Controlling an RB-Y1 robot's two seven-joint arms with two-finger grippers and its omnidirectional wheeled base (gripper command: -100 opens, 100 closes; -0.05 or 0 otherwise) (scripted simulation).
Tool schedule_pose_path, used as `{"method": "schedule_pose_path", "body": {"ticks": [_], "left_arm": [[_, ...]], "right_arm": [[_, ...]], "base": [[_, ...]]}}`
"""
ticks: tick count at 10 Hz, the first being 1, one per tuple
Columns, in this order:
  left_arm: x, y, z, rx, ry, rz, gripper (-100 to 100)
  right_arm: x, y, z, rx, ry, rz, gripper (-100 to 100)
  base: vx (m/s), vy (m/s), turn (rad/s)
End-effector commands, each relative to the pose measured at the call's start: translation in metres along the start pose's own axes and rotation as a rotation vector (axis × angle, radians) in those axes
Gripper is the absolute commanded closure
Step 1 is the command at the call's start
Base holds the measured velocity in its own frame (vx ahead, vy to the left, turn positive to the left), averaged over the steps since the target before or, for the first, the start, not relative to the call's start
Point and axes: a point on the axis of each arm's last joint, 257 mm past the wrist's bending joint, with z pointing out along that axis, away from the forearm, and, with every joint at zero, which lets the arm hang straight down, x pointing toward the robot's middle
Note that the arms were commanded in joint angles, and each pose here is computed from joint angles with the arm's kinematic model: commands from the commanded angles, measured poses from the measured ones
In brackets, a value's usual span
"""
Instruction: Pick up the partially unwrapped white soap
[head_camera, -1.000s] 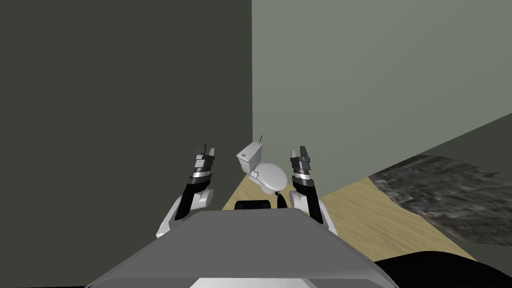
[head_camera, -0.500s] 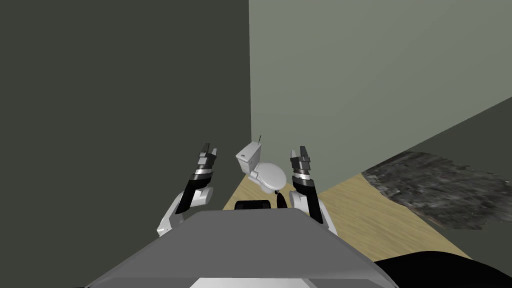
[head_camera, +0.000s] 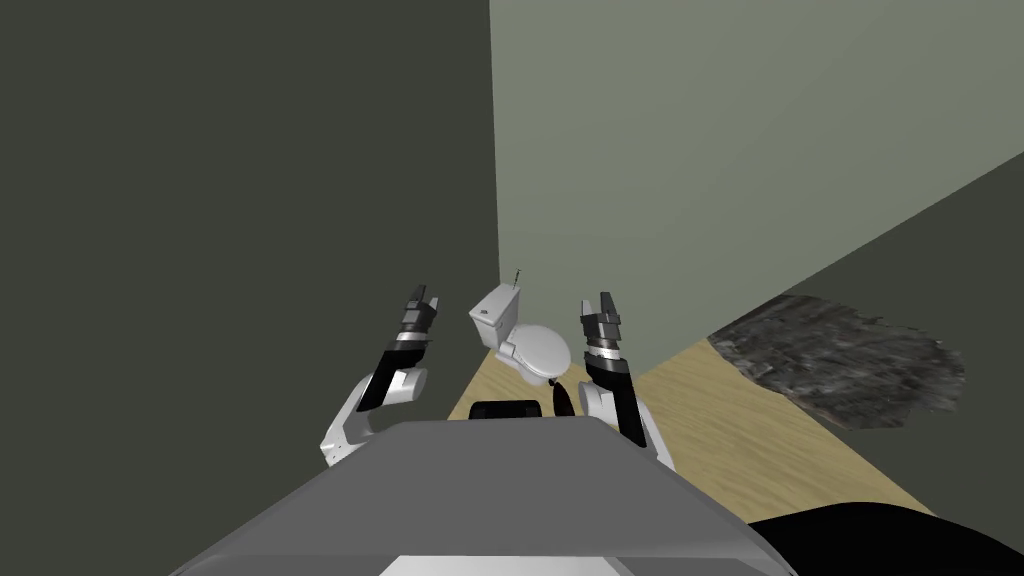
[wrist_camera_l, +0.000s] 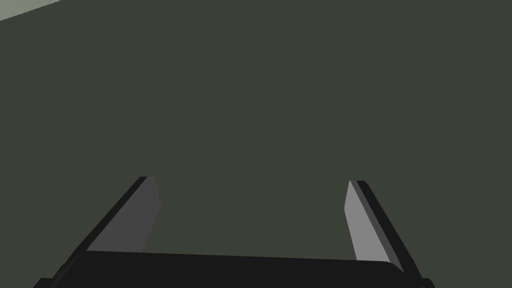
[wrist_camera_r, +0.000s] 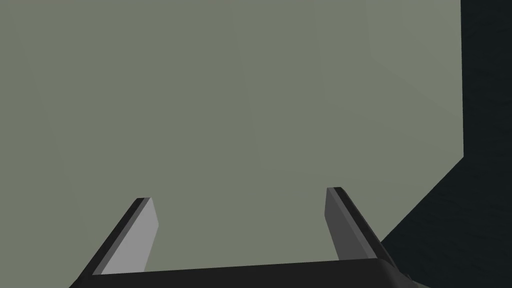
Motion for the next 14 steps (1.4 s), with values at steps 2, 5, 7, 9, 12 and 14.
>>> {"method": "schedule_pose_path", "body": {"ticks": [2,5,7,9,12,14], "left_arm": [[0.0,0.015,0.008,-0.057,0.003,-0.033,-100],[0.0,0.031,0.013,-0.122,0.0,-0.056,-100],[-0.001,0.04,0.012,-0.158,-0.004,-0.056,-100],[0.0,0.051,0.016,-0.202,-0.006,-0.081,-100],[0.0,0.065,0.02,-0.258,-0.012,-0.107,-100],[0.001,0.074,0.025,-0.296,-0.016,-0.135,-100]], "right_arm": [[0.0,0.0,0.0,0.0,0.0,0.0,0],[0.0,0.0,0.0,0.0,0.0,0.0,0],[0.0,0.0,0.0,0.0,0.0,0.0,0],[0.0,0.0,0.0,0.0,0.0,0.0,0],[0.0,0.0,0.0,0.0,0.0,0.0,0],[0.0,0.0,0.0,0.0,0.0,0.0,0]], "base": [[0.002,0.032,-0.126],[0.0,0.026,-0.056],[0.002,0.027,-0.045],[0.002,0.03,-0.113],[0.002,0.028,-0.072],[0.006,0.022,-0.064]]}}
